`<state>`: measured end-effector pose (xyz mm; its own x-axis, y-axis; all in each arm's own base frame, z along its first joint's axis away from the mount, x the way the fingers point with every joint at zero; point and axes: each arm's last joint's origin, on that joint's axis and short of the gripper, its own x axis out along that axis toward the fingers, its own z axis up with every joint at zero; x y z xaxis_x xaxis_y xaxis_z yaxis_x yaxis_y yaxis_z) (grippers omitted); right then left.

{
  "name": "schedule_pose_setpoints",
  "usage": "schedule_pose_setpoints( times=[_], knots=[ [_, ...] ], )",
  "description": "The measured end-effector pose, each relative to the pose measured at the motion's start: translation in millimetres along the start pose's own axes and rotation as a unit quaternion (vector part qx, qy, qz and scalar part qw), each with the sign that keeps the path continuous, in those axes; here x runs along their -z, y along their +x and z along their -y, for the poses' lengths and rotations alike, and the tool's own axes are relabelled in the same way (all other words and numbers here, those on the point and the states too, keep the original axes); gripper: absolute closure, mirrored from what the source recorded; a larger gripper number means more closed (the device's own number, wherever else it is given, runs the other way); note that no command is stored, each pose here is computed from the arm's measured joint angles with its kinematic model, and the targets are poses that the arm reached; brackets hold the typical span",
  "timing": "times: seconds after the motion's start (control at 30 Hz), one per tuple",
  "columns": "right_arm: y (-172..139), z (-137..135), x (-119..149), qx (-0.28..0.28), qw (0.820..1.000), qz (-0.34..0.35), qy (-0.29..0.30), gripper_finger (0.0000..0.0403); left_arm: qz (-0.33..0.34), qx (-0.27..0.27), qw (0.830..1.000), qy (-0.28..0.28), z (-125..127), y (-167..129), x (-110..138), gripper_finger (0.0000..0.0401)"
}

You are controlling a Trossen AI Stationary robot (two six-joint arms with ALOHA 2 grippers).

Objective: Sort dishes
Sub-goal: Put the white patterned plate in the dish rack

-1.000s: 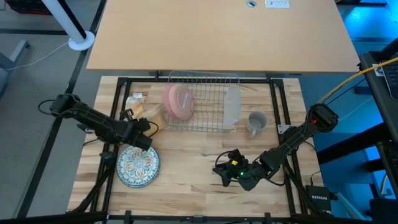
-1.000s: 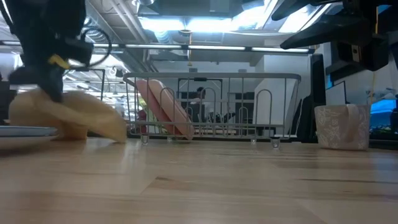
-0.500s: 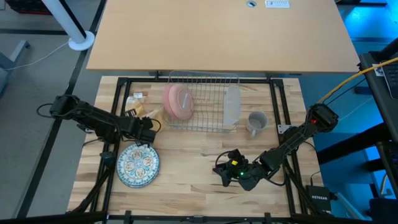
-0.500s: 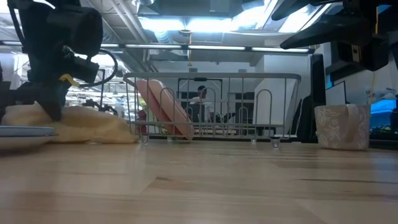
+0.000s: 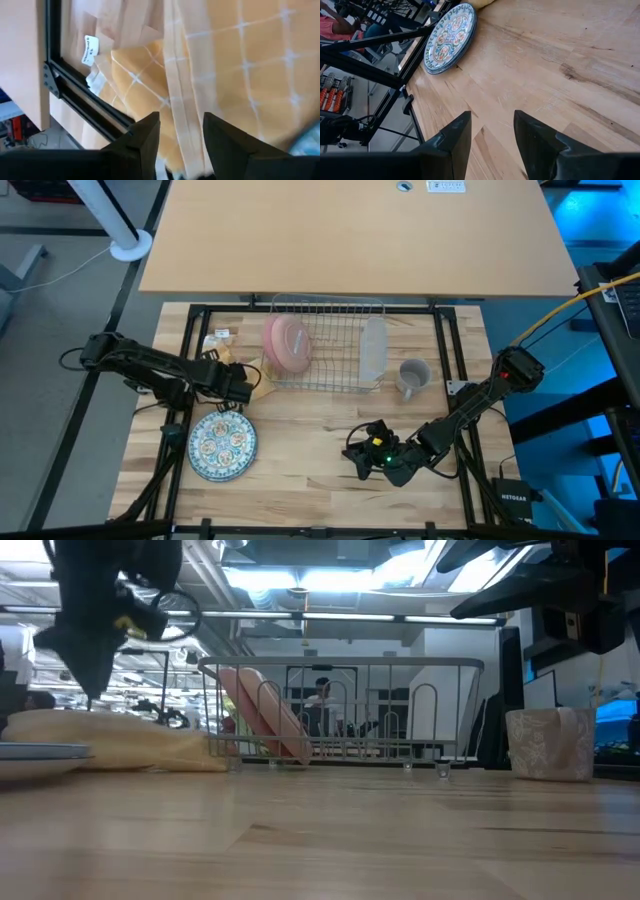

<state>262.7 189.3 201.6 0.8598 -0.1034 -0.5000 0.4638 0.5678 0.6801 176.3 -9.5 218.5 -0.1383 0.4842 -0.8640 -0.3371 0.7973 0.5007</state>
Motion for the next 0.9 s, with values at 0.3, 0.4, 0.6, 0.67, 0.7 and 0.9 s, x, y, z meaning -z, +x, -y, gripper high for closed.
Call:
schedule_pose_setpoints(
  times=[0.3, 0.4, 0.6, 0.67, 0.7, 0.9],
  knots=[
    [8.8, 0.3, 4.4, -0.001, 0.999, 0.043, -0.016, 0.0249, -0.088, 0.197, 0.976, -0.005, 0.4, -33.1, -3.0, 0.0264],
    [21.2, 0.3, 8.6, -0.013, 0.998, 0.050, -0.022, 0.0249, -0.116, 0.255, 0.960, 0.012, 8.8, -38.1, 1.6, 0.0264],
    [49.6, 5.8, 14.6, -0.038, 0.999, 0.023, -0.024, 0.0249, -0.128, 0.267, 0.955, 0.010, 27.9, -50.1, 16.4, 0.0264],
    [57.0, 8.7, 15.7, -0.042, 0.999, 0.009, -0.022, 0.0249, -0.121, 0.271, 0.955, 0.003, 35.9, -54.6, 21.3, 0.0264],
    [60.7, 10.2, 16.1, -0.044, 0.999, 0.005, -0.020, 0.0249, -0.116, 0.274, 0.955, -0.001, 39.9, -56.9, 23.5, 0.0264],
    [74.5, 14.5, 21.0, -0.057, 0.998, 0.007, -0.007, 0.0249, -0.077, 0.314, 0.946, -0.003, 65.4, -72.1, 38.3, 0.0264]
  ],
)
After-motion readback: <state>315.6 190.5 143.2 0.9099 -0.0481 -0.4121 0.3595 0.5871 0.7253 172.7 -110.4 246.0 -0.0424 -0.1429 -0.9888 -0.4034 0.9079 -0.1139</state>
